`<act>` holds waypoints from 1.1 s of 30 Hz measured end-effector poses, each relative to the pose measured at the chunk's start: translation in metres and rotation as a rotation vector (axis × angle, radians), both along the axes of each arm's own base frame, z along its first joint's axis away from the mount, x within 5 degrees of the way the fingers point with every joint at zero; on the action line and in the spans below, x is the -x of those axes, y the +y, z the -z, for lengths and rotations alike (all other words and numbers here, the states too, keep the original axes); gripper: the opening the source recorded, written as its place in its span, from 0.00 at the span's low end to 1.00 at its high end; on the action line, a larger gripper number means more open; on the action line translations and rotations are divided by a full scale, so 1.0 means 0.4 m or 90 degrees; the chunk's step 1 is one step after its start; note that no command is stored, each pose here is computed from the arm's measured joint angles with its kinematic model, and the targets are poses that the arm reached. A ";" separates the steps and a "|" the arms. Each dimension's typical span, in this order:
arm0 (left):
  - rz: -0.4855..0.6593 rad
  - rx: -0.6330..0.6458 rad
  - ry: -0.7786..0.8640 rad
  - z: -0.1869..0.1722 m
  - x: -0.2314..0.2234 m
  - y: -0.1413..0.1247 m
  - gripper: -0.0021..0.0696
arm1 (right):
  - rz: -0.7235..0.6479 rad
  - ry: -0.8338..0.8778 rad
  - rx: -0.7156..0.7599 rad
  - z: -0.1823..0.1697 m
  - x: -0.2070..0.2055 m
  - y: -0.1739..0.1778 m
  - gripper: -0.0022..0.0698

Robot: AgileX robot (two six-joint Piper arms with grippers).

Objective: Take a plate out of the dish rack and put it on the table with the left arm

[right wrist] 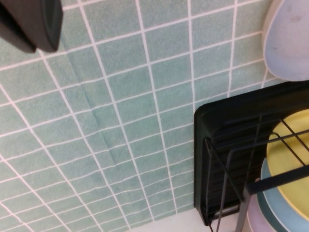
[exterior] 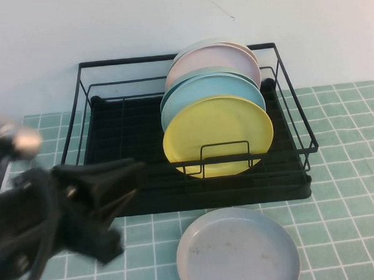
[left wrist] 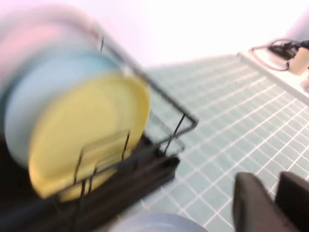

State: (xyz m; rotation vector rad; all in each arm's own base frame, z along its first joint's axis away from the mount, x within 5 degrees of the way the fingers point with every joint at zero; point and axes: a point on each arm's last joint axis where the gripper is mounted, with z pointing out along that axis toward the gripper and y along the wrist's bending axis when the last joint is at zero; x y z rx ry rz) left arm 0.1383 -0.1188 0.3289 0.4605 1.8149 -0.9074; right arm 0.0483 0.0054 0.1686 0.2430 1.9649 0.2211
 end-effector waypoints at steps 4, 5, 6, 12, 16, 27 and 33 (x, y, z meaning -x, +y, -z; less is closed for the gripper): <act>0.042 -0.016 -0.099 -0.047 0.084 0.039 0.06 | 0.000 0.000 0.000 0.000 0.000 0.000 0.03; 0.056 -0.024 -0.120 -0.053 0.104 0.047 0.05 | 0.000 0.000 0.000 0.000 0.000 0.000 0.03; 0.069 -0.033 -0.138 -0.058 0.121 0.054 0.04 | 0.000 0.000 0.000 0.000 0.000 0.000 0.03; 0.218 -0.199 -0.183 -0.055 0.195 0.068 0.03 | 0.000 0.000 0.000 0.000 0.000 0.000 0.03; 0.180 -0.272 -0.181 -0.058 0.185 0.086 0.03 | 0.000 0.000 0.000 0.000 0.000 0.000 0.03; 0.092 -0.311 -0.323 -0.088 0.148 0.096 0.03 | 0.000 0.000 0.000 0.000 0.000 0.000 0.03; 0.038 -0.310 -0.381 -0.108 0.134 0.103 0.03 | 0.000 0.000 0.000 0.000 0.000 0.000 0.03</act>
